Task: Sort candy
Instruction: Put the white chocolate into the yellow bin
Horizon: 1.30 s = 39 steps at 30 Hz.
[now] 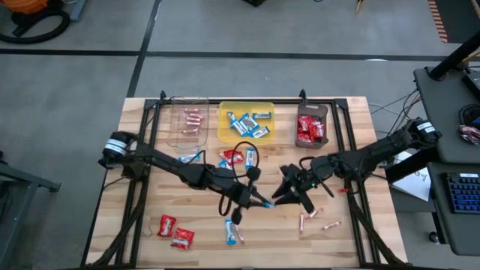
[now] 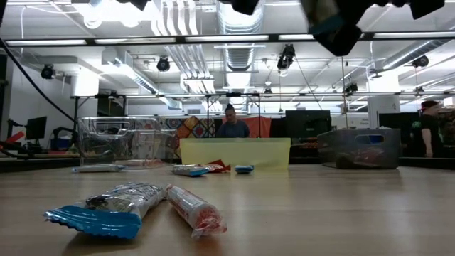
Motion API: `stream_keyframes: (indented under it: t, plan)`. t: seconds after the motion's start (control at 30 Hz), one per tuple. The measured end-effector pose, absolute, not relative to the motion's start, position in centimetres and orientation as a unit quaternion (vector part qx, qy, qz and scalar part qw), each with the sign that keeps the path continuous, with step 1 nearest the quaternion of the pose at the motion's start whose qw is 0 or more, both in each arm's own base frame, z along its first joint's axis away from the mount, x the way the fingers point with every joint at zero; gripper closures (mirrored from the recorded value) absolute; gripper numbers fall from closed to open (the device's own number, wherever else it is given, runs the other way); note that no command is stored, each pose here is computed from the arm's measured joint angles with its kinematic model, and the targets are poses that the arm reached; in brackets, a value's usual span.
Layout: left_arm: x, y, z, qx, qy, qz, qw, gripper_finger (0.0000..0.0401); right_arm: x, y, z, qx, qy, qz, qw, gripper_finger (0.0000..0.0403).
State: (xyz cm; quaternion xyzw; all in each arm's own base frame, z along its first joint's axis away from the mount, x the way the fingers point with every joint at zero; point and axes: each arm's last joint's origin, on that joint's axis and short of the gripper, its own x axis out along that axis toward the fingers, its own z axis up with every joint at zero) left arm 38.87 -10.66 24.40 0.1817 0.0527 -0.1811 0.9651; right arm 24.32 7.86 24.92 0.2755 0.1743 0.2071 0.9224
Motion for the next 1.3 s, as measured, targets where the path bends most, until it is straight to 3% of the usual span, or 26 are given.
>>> stream_keyframes:
  t: [0.17,0.33,0.5,0.87,1.3]
  plan:
    - [37.2,-9.6,25.8,0.120,0.121,-0.046,0.984,0.0397,24.8,6.3,24.9,0.234,0.149,0.150,0.949,0.0222]
    - [34.5,-9.0,27.1,0.080,0.110,-0.019,0.991,0.0393,25.1,5.2,24.9,0.151,0.119,0.071,0.979,0.0194]
    - [31.4,-8.2,26.2,0.029,0.055,0.022,0.998,0.0392,25.2,4.7,24.9,0.094,0.100,-0.022,0.990,0.0193]
    - [26.7,-6.6,23.7,-0.029,-0.061,0.093,0.993,0.0391,26.8,5.0,24.6,0.041,0.046,-0.017,0.998,0.0195]
    - [26.5,-6.4,23.6,-0.021,-0.071,0.102,0.992,0.0390,31.6,4.6,21.4,0.007,0.024,-0.037,0.999,0.0195]
